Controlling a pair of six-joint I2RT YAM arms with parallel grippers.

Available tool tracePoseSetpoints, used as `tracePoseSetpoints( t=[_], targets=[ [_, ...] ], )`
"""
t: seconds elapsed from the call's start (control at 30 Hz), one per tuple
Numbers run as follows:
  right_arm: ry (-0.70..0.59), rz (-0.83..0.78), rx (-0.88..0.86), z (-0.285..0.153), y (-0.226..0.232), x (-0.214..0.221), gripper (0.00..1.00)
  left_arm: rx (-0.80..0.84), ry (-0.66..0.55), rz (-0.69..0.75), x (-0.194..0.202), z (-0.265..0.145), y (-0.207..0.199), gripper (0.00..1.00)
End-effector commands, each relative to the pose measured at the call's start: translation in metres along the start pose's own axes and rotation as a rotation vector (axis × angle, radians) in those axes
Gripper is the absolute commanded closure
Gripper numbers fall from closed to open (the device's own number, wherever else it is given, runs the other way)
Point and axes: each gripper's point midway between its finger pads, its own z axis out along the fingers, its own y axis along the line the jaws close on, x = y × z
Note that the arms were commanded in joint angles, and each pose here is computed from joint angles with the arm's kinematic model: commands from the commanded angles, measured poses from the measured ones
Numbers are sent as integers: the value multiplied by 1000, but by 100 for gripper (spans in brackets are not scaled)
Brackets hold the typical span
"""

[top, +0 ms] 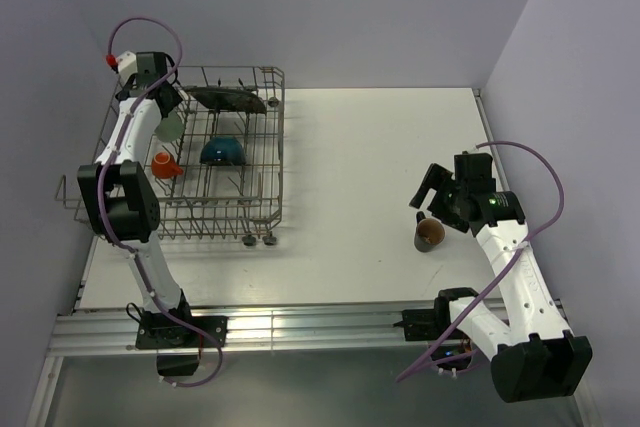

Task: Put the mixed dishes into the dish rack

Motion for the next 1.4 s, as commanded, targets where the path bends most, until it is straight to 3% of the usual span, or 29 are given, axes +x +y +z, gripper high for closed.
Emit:
tracePoseSetpoints(
  t=[0.0, 0.37, 0.73, 0.8, 0.83, 0.87, 0.93, 0.97, 1.0, 1.37],
  targets=[
    [-50, -26, -1, -7, 3, -12, 4, 69, -82, -31, -36, 0, -24, 100],
    [-67, -26, 14, -5, 5, -23, 3, 71, 32, -69, 0, 10, -23, 100],
    [-67, -14, 21, -4, 2, -22, 3, 44, -20, -29, -4, -11, -6, 100],
    [-67, -13, 21, -3, 1, -22, 3, 22, -21, -19, -4, -14, 1, 88],
    [-67, -13, 21, -3, 1, -22, 3, 11, -19, -14, -1, -13, 4, 76],
    [-68, -11, 20, -3, 2, -22, 3, 9, -18, -11, -1, -14, 5, 54],
    [-64, -8, 18, -2, 2, -21, 2, 9, -13, -18, 1, -15, 7, 30],
    [-65, -2, 17, -2, 2, -21, 2, 16, -12, -23, 0, -17, 6, 6],
    [-61, -1, 18, -2, 1, -20, 2, 16, -9, -32, 1, -18, 5, 1],
    [-61, 74, 107, -8, -19, -18, 0, 98, 41, -153, -6, -53, -5, 1]
  ],
)
